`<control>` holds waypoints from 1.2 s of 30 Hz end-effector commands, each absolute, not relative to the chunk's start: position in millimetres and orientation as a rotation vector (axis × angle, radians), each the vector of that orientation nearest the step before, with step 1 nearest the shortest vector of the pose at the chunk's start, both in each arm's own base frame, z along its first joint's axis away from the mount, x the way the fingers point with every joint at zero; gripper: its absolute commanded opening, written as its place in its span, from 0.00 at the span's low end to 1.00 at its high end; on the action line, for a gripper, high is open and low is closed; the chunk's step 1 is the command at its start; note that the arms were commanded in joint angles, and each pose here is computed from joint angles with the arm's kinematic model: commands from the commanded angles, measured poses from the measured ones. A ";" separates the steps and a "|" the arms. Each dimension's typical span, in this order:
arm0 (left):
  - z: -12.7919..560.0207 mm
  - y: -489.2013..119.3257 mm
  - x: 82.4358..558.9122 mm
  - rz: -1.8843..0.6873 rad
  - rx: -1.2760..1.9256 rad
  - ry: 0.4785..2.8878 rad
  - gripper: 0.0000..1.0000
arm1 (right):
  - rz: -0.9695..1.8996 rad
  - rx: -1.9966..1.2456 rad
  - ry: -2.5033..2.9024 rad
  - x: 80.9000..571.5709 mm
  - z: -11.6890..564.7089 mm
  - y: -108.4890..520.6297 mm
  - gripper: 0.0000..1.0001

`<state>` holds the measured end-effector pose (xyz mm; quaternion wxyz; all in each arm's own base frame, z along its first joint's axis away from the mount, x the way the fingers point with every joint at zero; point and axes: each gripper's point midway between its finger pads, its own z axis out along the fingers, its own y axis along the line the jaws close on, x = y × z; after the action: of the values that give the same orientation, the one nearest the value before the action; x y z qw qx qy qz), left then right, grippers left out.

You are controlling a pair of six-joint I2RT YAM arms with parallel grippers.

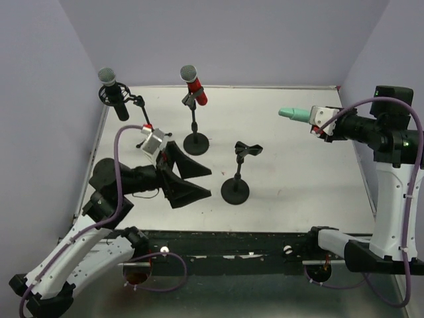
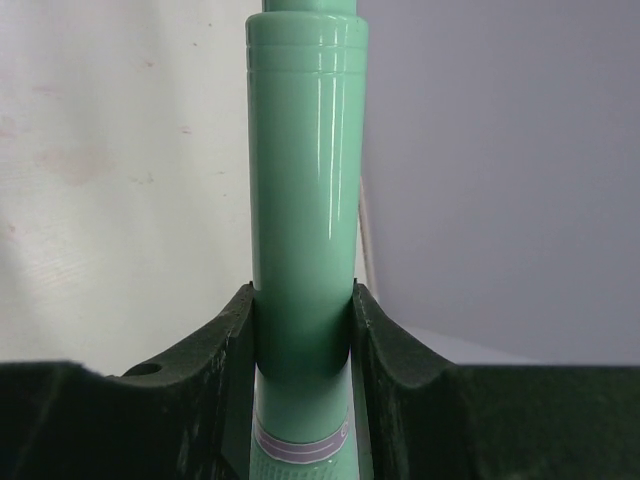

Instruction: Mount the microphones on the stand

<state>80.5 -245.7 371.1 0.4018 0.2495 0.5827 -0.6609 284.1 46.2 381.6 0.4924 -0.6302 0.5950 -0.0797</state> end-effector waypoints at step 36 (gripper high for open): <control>441.6 -416.3 193.0 -1.778 0.878 1.890 0.98 | -0.459 -1.879 0.784 214.8 427.3 80.9 0.07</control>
<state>186.3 -429.2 440.8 0.1529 0.3073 0.6819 -0.6459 234.6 67.6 435.7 0.4933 -0.7683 0.3414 -0.2231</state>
